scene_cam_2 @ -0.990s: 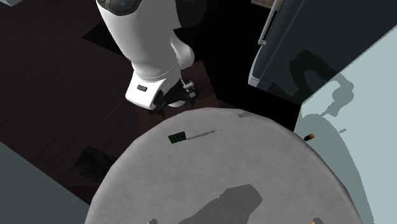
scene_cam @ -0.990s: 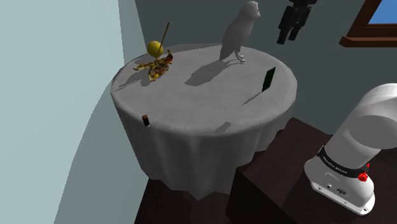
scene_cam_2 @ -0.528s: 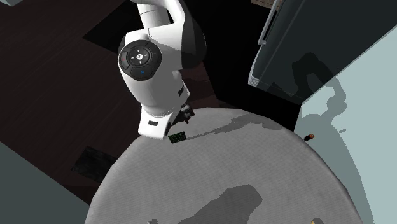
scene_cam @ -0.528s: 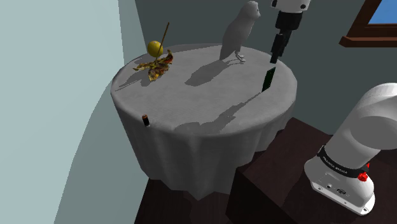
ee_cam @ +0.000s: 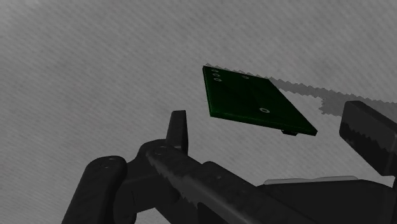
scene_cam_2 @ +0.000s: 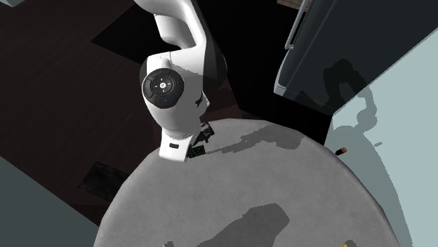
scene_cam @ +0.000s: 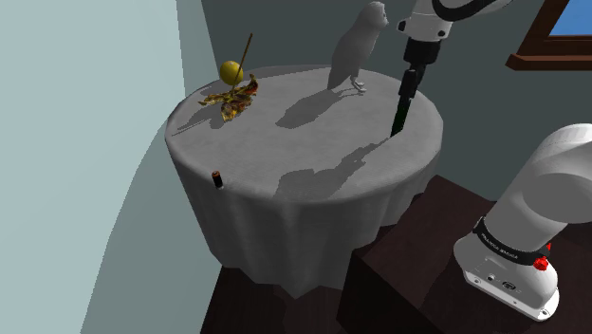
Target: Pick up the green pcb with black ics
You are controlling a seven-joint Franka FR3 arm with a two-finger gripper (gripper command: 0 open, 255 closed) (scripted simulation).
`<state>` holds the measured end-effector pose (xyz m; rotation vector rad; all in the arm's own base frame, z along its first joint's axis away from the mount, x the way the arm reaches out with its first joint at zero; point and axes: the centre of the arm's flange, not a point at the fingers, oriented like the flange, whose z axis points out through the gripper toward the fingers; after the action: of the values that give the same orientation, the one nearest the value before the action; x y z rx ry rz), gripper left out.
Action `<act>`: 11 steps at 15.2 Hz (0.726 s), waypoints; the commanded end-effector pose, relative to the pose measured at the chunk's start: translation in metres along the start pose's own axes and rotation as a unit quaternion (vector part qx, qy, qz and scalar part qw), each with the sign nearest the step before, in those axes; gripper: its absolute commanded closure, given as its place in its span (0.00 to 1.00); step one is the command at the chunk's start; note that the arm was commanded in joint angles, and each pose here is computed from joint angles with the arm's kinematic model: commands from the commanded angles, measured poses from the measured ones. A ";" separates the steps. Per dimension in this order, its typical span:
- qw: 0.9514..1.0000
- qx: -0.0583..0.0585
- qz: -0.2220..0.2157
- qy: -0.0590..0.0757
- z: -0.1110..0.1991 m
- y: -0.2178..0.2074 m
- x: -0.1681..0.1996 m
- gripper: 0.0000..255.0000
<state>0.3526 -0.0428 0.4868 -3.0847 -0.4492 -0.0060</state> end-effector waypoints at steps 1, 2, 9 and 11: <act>1.000 0.000 0.000 0.000 0.003 0.000 0.000 0.00; 1.000 0.000 0.000 0.000 0.003 0.000 0.000 1.00; 1.000 0.000 0.000 0.000 0.004 0.000 0.000 1.00; 1.000 0.000 0.000 0.000 0.003 0.000 0.000 1.00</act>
<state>0.3531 -0.0426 0.4847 -3.0857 -0.4497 -0.0116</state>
